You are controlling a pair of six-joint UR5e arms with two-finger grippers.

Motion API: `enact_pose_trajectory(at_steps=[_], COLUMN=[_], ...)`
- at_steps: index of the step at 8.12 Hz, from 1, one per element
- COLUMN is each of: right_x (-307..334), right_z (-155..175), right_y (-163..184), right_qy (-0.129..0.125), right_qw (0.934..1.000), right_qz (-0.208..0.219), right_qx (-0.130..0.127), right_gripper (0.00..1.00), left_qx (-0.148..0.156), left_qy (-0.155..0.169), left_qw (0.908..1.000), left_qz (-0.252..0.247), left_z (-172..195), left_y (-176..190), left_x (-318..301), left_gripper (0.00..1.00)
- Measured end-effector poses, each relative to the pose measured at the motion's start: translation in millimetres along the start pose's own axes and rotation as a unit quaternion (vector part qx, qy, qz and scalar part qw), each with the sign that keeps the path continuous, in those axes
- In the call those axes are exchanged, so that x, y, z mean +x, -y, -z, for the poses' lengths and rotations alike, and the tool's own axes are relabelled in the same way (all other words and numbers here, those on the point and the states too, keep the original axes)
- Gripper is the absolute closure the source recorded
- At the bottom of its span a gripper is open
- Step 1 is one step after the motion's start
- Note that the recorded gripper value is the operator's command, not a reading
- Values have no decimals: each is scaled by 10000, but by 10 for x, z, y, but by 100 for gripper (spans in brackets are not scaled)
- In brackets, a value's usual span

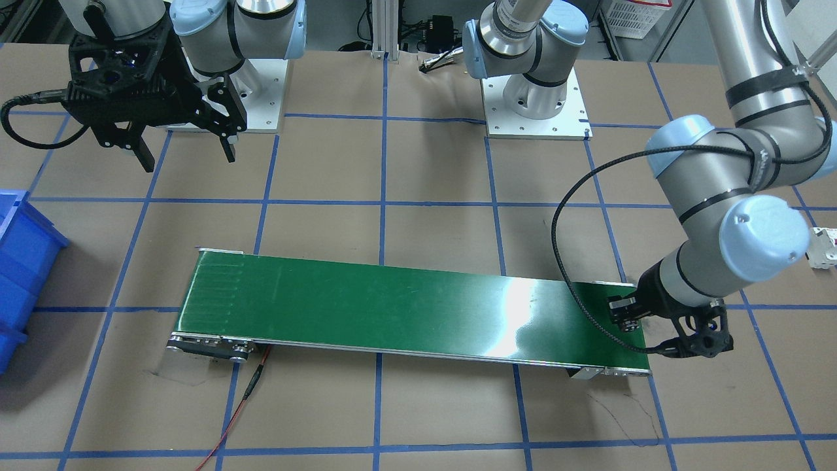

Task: Move capacitor from left to right
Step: 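Carry the capacitor with the left gripper onto the green belt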

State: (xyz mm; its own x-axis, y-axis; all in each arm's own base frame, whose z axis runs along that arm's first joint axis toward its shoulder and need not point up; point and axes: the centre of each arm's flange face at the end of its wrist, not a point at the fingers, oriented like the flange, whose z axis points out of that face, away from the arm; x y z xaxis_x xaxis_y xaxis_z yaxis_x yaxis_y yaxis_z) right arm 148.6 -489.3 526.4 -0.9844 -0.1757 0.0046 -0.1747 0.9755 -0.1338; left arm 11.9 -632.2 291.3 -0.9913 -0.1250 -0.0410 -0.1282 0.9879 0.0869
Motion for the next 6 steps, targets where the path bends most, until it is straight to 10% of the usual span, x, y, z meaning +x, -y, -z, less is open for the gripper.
enact_pose_trajectory(at_steps=[4,5,6], right_x=[-1,-1,-2], right_z=[0,0,0], right_y=[-1,0,0], right_qy=[4,6,7], right_qw=[10000,10000,10000], right_qz=[1,0,0], right_qx=[-3,-1,-1], right_gripper=[0,0,0], left_qx=[-129,-140,-129], left_qy=[6,3,2], left_qw=[9957,9950,9946], left_qz=[-913,-990,-1028], left_z=[-233,-273,-293], left_y=[57,70,81], left_x=[240,262,272], left_gripper=[100,72,19])
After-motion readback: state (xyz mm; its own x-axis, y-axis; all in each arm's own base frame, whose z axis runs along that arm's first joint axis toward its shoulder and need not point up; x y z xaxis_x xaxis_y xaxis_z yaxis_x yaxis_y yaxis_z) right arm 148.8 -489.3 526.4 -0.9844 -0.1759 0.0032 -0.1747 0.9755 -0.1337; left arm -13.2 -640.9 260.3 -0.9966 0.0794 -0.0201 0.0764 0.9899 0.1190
